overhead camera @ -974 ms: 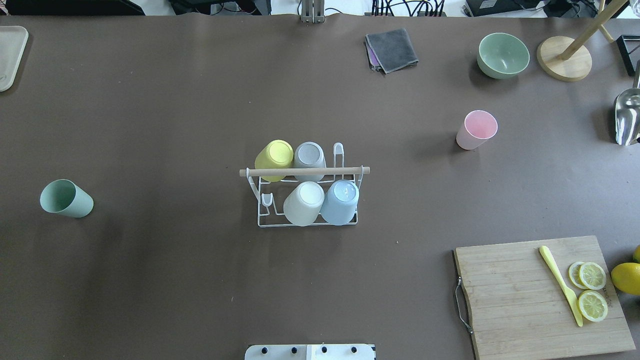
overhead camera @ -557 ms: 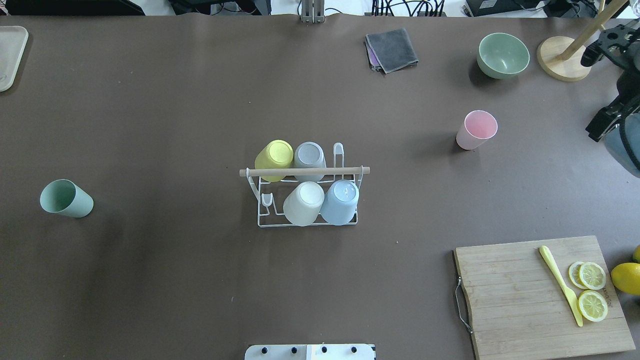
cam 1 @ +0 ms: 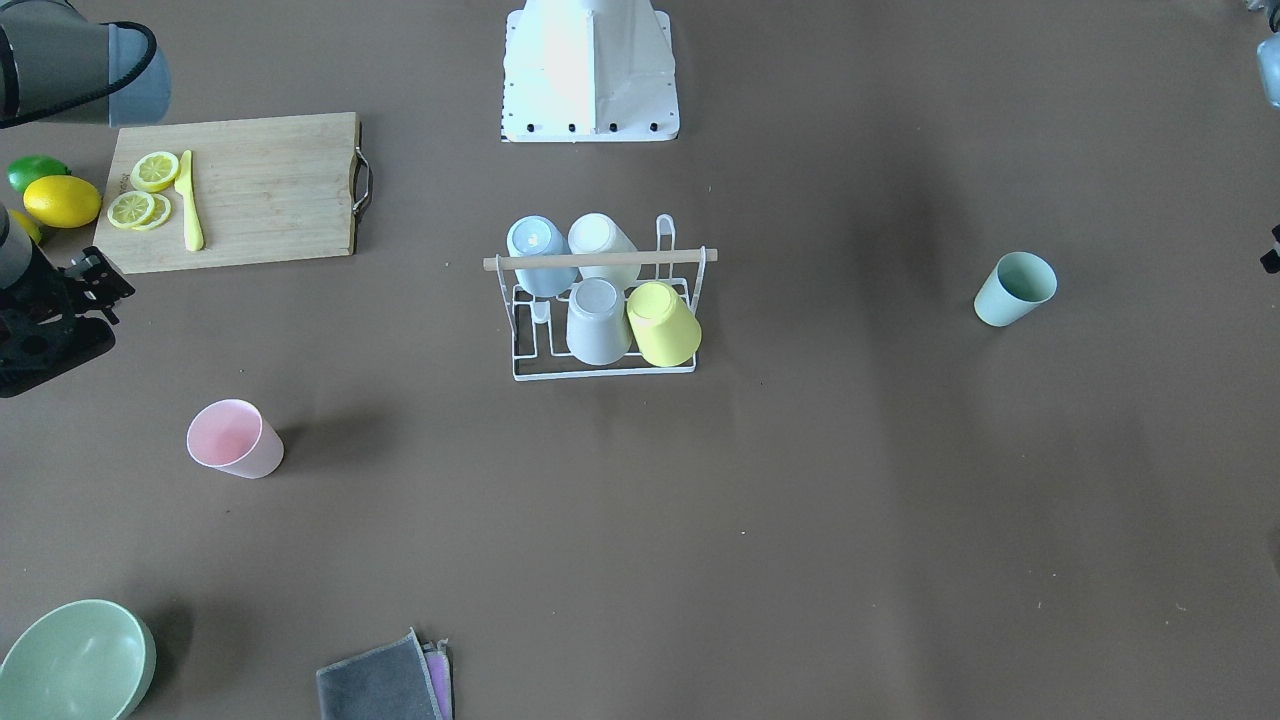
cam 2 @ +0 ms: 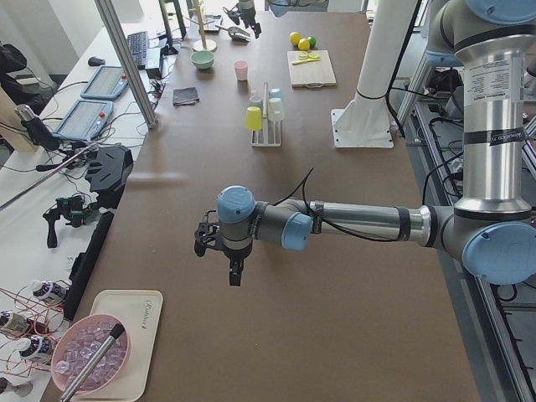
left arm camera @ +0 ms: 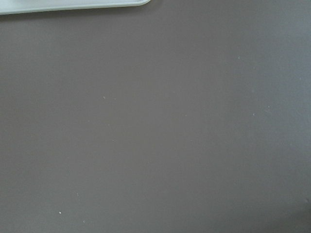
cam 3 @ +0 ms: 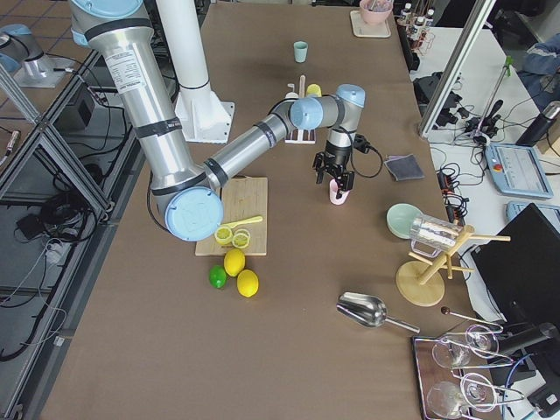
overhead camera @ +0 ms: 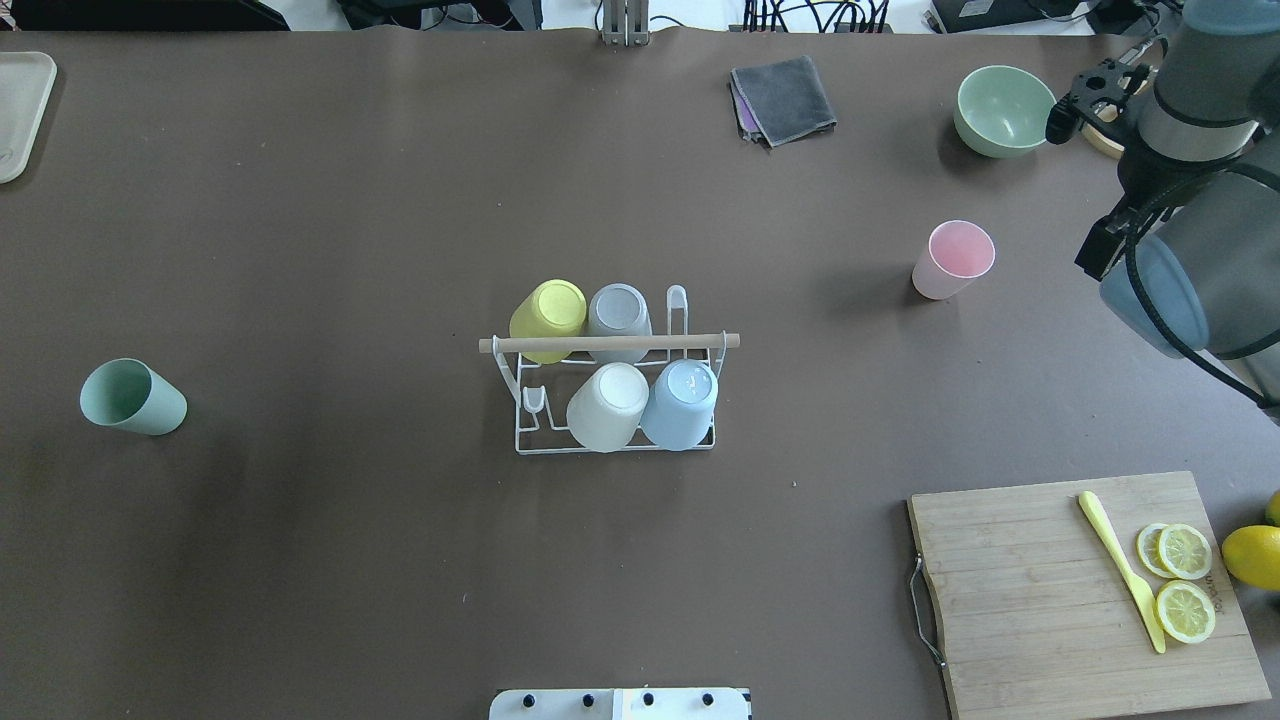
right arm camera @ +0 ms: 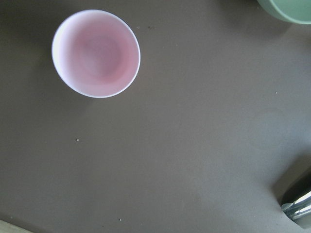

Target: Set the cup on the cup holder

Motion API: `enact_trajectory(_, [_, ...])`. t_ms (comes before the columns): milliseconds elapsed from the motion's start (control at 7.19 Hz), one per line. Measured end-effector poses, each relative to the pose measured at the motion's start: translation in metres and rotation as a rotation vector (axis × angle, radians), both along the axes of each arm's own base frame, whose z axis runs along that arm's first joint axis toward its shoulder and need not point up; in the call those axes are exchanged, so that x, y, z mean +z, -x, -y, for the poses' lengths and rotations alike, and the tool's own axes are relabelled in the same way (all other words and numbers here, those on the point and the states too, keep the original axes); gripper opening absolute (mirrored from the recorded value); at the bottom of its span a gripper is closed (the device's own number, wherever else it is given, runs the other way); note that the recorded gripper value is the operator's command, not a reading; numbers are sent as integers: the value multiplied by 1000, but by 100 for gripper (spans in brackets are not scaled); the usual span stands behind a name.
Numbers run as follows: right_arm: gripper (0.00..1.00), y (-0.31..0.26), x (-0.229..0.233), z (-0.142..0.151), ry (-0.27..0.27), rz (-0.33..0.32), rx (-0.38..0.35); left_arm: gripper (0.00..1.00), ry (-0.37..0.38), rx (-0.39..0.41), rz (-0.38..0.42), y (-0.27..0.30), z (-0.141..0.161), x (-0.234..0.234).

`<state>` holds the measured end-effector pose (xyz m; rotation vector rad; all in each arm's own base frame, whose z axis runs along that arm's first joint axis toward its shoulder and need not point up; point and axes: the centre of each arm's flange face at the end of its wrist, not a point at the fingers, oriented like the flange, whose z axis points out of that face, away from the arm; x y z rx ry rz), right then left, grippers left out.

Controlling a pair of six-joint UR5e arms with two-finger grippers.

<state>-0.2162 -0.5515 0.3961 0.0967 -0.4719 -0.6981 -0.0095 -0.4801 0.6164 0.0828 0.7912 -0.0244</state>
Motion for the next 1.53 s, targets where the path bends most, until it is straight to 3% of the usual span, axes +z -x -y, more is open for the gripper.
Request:
enact_trajectory(417, [100, 60, -20, 22, 3, -3, -64, 98, 50, 13, -7, -11, 53, -42])
enact_trajectory(835, [99, 114, -38, 57, 0, -34, -136, 98, 101, 152, 15, -72, 142, -123])
enact_trajectory(1113, [99, 148, -51, 84, -19, -79, -210, 98, 120, 220, 20, -95, 162, -131])
enact_trajectory(1530, [99, 187, -53, 84, -53, -150, -287, 98, 199, 342, 48, -175, 166, -101])
